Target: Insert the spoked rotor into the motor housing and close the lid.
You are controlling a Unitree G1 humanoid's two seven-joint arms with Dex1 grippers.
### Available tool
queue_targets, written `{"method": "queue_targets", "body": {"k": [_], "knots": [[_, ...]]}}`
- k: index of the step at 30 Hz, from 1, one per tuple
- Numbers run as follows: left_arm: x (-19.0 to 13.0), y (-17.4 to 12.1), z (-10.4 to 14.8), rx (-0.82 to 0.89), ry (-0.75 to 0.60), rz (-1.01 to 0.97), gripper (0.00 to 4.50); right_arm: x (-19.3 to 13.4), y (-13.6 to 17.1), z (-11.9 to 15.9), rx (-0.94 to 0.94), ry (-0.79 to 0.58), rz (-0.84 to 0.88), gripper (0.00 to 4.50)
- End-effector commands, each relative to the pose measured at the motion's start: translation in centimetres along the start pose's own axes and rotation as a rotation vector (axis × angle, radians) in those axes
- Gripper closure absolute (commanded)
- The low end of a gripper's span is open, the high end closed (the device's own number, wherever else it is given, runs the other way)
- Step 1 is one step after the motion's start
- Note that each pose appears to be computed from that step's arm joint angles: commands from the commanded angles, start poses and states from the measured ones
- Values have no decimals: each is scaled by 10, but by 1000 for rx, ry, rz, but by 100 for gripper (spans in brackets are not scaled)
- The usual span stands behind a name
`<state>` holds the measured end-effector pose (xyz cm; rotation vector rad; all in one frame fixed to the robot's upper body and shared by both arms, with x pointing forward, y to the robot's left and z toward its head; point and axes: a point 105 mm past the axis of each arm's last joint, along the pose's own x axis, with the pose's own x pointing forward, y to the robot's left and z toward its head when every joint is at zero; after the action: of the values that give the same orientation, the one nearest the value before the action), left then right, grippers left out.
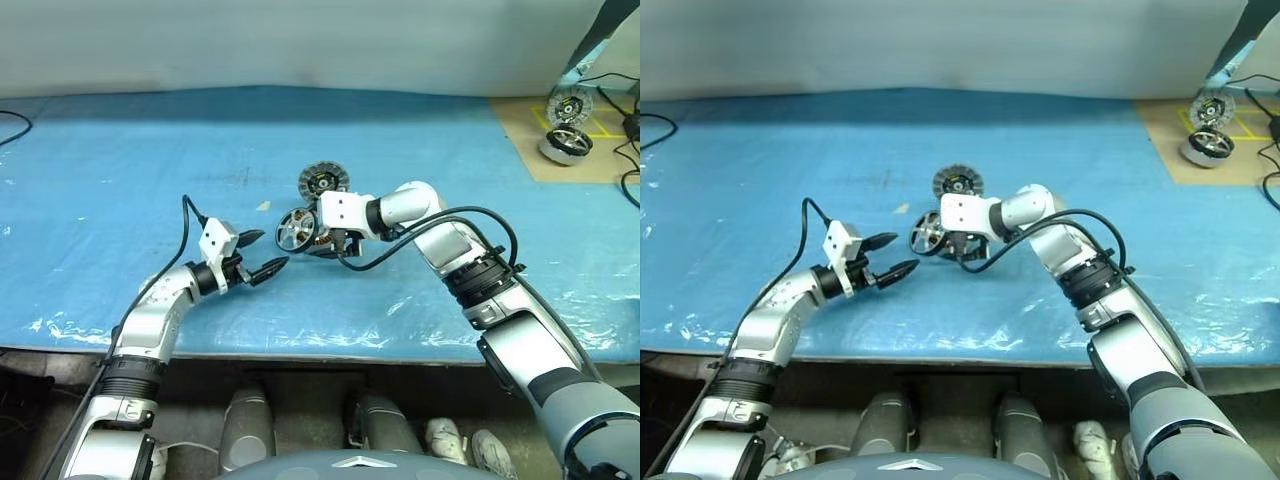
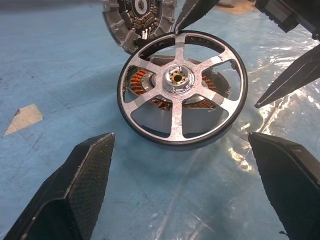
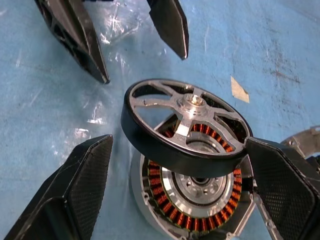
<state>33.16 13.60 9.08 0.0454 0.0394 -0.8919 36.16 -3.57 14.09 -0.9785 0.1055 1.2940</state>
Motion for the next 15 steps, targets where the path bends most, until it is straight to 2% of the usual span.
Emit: {"method": "queue_targets", "body": {"k": [1,5,9,12,15], "knots": [[2,0,9,32,-28,-10,0,-9,-3,12,-31,-48,-13,3],[2,1,9,32,-30,-9,0,-27,-2,45,53,-224,60,3],[0,2,8,33,-27,-9,0,-41,3,48,15,-216,131,3],[-3,6,8,33,-23,2,0,-48,-14,77,-22,-278,106,3],[-4,9,9,32,-23,12,0,-42,-25,103,-4,-339,88,3]]}}
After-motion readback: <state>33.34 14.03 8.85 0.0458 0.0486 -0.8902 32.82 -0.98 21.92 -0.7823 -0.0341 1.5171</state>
